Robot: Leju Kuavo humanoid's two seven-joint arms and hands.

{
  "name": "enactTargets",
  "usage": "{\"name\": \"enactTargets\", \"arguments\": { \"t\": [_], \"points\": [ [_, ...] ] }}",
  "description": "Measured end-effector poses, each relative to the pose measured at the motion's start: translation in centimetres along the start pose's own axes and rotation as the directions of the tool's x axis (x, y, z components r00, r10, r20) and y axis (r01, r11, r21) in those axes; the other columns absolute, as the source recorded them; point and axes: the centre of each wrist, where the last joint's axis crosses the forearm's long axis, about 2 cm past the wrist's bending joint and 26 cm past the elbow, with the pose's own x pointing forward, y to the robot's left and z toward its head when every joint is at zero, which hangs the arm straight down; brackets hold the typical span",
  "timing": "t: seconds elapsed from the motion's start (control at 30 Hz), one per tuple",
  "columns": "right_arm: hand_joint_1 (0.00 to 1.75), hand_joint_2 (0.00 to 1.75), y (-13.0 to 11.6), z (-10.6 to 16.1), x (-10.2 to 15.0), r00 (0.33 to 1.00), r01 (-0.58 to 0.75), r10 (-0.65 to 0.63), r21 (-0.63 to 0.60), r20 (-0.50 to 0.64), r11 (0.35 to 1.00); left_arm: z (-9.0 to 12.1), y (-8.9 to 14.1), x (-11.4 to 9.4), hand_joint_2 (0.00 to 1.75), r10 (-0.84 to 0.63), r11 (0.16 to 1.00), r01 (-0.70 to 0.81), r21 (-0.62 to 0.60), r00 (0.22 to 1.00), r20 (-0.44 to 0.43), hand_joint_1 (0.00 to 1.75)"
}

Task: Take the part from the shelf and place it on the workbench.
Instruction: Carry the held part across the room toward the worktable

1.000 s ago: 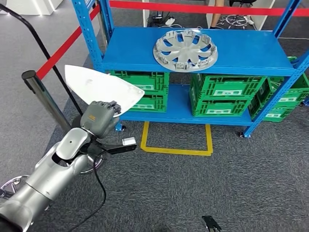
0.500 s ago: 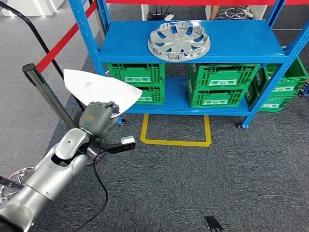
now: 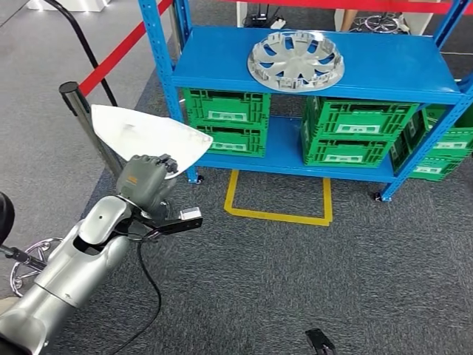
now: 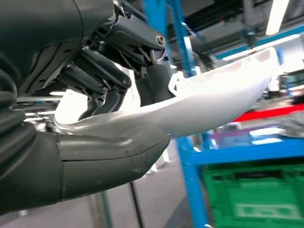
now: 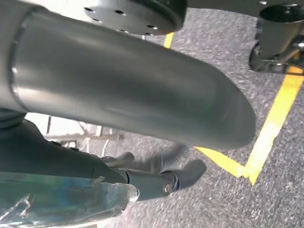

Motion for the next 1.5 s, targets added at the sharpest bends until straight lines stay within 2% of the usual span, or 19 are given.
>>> {"name": "enactTargets", "arguments": {
  "t": [0.83, 1.27, 1.5],
  "points": [
    [0.0, 0.0, -0.1, 0.0, 0.0, 0.999, -0.048, 0.048, -0.022, -0.007, 0.999, 0.4, -0.1, -0.6, 1.75, -0.017, 1.0, 0.017, -0.022, 1.0, -0.011, 1.75],
    [0.0, 0.0, 0.0, -0.2, -0.4, 0.998, -0.062, 0.062, -0.003, -0.013, 0.998, 0.5, 0.0, -0.6, 1.75, -0.018, 1.0, 0.018, -0.025, 1.0, -0.01, 1.75],
    [0.0, 0.0, 0.0, -0.1, -0.2, 0.998, -0.07, 0.07, 0.012, -0.009, 0.998, 0.5, 0.2, -1.2, 1.75, -0.03, 0.999, 0.03, -0.025, 0.999, -0.017, 1.75]
  ]
}}
